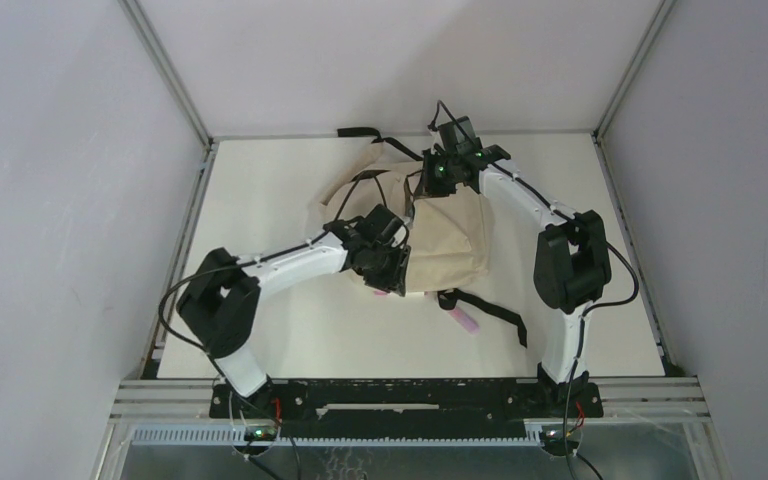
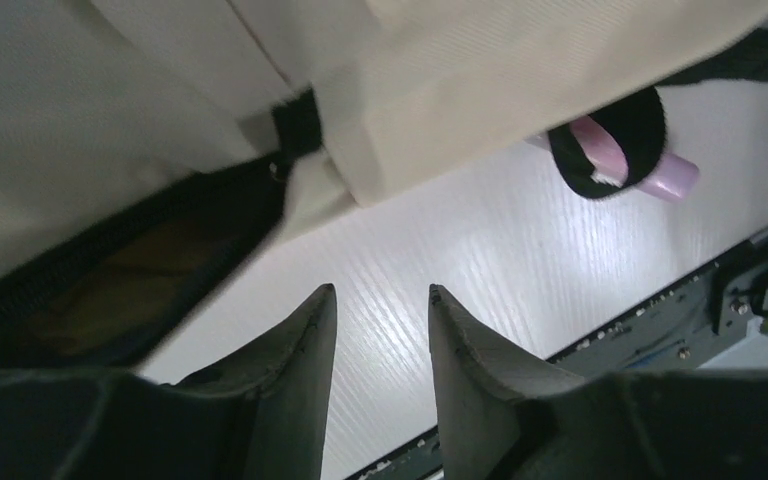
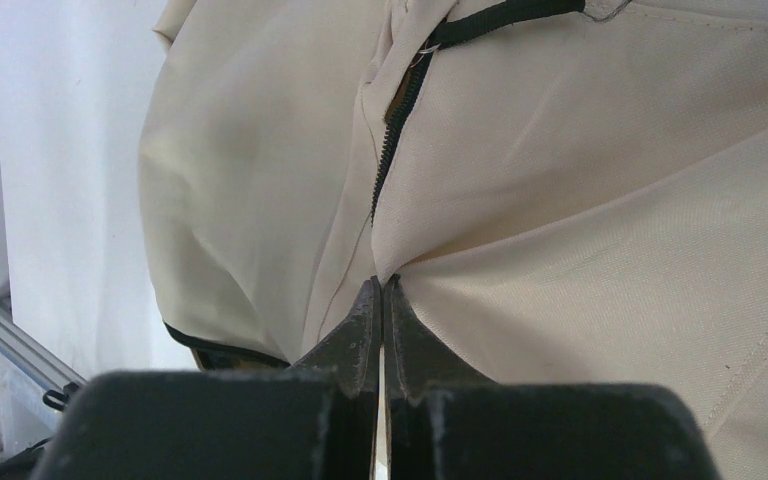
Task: Pack the student bag
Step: Place the stationery in the student bag, then move the student bag to the center of the board.
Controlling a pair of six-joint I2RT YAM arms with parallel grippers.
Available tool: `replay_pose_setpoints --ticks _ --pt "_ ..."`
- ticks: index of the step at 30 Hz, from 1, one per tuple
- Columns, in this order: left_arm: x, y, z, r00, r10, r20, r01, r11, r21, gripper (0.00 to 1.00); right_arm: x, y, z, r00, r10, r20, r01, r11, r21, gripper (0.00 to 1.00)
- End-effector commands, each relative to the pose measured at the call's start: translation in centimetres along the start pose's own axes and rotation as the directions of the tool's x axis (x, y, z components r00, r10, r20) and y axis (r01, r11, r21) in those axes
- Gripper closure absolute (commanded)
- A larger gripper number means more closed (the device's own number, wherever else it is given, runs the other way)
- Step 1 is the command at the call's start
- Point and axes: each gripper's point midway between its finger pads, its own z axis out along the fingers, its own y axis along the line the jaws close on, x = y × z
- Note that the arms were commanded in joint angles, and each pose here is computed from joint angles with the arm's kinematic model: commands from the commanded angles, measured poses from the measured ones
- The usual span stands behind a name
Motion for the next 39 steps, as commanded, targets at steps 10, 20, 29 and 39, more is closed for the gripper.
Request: replay_pose_setpoints --ticks 10,20,29,39 --pt "-6.1 1.5 5.2 0.995 -0.086 0.056 0.089 0.994 -0.059 0.60 -3.9 0.9 -2.2 0.994 0.001 0.105 0.006 0.998 -0.064 1.00" --pt "-7.1 1.4 2.3 0.996 0.002 0.089 0.004 0.997 -0.075 0.54 -4.5 0.6 -2.2 0.994 0.002 0.105 0.006 0.997 -0.073 1.00" --pt "-4.9 -1.8 -0.3 0.985 0.140 0.103 -0.136 0.990 -0.050 0.42 -4.2 0.8 -2.4 0.995 -0.001 0.104 0.009 0.997 -0.079 1.00" --pt "-4.1 -1.5 1.8 0.912 0.400 0.089 -0.395 0.916 -0.073 0.42 -3.8 1.2 -2.5 0.995 -0.005 0.101 0.014 0.997 -0.080 1.00"
